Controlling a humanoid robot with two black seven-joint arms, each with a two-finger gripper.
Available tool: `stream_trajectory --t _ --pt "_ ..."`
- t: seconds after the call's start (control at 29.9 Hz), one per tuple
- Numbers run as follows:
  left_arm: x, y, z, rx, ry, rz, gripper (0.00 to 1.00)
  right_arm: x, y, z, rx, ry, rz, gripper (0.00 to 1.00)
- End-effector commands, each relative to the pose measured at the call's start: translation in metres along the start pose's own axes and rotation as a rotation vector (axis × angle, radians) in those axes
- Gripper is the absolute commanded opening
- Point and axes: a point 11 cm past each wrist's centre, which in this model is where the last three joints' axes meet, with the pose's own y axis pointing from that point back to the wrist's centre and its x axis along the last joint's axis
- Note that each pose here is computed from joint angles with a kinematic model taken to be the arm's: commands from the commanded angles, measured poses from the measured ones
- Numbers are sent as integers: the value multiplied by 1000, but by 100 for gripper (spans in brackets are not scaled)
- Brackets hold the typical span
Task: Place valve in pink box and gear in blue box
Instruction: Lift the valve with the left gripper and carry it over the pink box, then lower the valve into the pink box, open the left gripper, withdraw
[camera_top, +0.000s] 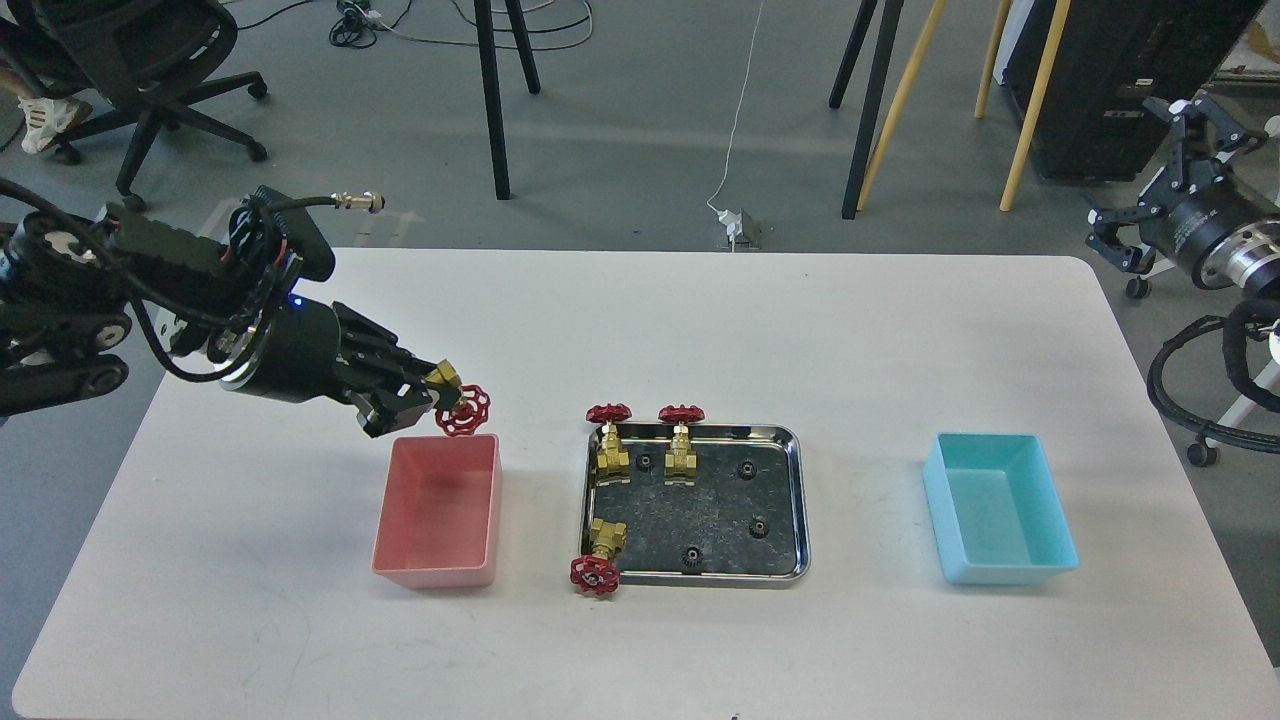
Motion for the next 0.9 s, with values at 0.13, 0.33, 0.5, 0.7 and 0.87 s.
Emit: stream_trajectory --t 0.13,0.33,0.5,0.7,0.87 --pt "-48 -14 2 -21 48 -67 6 0 0 0 1 -2 1 99" --pt "-64 -17 -8 4 76 -92 10 0 0 0 3 -5 -1 99" --pt "-65 -17 -12 15 78 -93 41 -1 -1 0 4 -7 -3 99" --pt "-55 -17 -12 14 74 -67 65 -7 -4 -1 -3 2 -20 99" --pt "-34 -13 -14 20 86 5 79 -33 -19 -10 2 17 -77 99"
